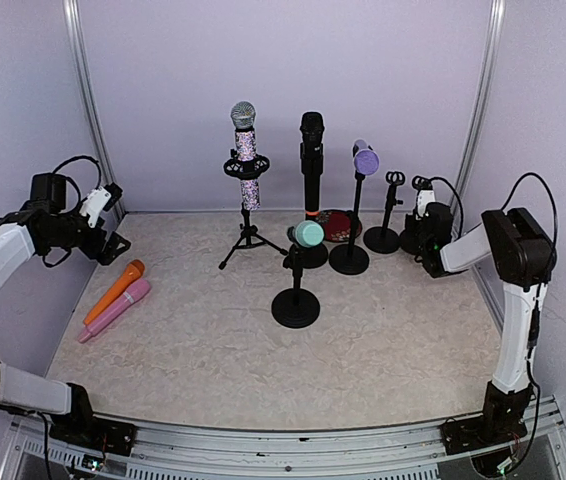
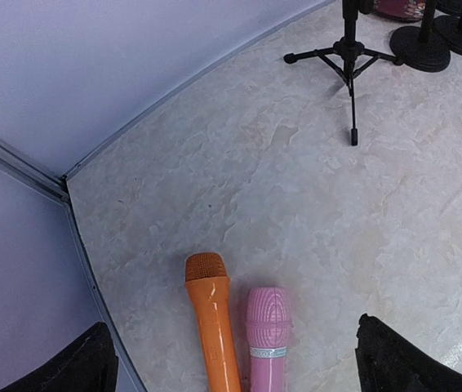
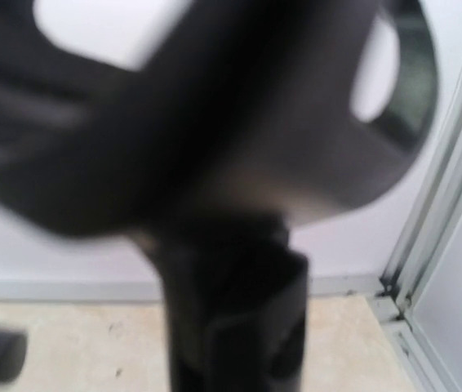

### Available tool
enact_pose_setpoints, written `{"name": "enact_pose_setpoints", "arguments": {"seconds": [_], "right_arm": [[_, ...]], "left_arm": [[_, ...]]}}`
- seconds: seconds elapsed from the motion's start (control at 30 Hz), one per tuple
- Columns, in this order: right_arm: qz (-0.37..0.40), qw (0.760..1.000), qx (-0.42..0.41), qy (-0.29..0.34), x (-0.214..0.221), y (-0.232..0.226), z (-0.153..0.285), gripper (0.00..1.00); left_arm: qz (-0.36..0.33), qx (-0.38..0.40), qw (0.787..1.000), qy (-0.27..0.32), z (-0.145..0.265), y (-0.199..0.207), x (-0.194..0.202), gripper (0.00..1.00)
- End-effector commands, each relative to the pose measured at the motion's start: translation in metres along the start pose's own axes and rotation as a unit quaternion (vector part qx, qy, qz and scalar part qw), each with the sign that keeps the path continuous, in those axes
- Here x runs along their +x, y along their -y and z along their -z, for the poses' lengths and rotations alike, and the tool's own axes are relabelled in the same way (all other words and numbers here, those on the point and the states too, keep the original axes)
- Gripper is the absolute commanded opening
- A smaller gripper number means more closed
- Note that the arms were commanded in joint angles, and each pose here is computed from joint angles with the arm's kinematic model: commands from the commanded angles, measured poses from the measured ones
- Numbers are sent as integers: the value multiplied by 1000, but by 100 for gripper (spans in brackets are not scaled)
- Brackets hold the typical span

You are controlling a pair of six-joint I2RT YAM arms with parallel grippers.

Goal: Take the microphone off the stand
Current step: Place the microphone stand at the center of the board.

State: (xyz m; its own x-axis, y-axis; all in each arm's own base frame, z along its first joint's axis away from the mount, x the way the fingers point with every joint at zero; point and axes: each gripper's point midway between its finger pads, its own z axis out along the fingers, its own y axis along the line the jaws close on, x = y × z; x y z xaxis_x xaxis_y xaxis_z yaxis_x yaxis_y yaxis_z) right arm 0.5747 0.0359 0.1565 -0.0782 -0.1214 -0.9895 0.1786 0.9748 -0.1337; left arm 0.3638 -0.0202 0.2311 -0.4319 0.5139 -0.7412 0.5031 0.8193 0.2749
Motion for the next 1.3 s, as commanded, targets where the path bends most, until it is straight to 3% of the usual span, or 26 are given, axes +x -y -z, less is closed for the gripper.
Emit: {"name": "enact_pose_setpoints", "arguments": {"seconds": [0.0,0.3,0.83,0.87,0.93,1.0,1.1,1.2,1.27], "right_arm": [[1,998,30,46,-30,14,-19,0],[3,999,50,14,-5,31,-24,0],[-40,998,-23,-44,12,3,-38,0],[-40,998,-18,-42,10,6,-37,4],[-36,999,-10,-32,3,9,-31,35],[-23,1000,4,-19,-7,12,-21,51],[4,1000,19,-11,-27,8,-10,84],[1,1000,20,1,-48,3,13,99],[-6,1000,21,1,-55,0,31,100]], "left_arm": [[7,11,1000,13,4,-1,-10,99],[-2,14,1000,5,6,5,-6,99],[-30,37,999,3,0,29,-9,99],[-32,40,999,1,-1,33,-8,99],[-34,44,998,-6,-2,37,-7,99],[-33,50,998,-9,-2,40,-6,99],[-29,55,998,-15,-3,41,-4,99],[-30,65,997,-21,-5,43,-3,99],[-27,68,997,-26,-7,43,-2,99]]}}
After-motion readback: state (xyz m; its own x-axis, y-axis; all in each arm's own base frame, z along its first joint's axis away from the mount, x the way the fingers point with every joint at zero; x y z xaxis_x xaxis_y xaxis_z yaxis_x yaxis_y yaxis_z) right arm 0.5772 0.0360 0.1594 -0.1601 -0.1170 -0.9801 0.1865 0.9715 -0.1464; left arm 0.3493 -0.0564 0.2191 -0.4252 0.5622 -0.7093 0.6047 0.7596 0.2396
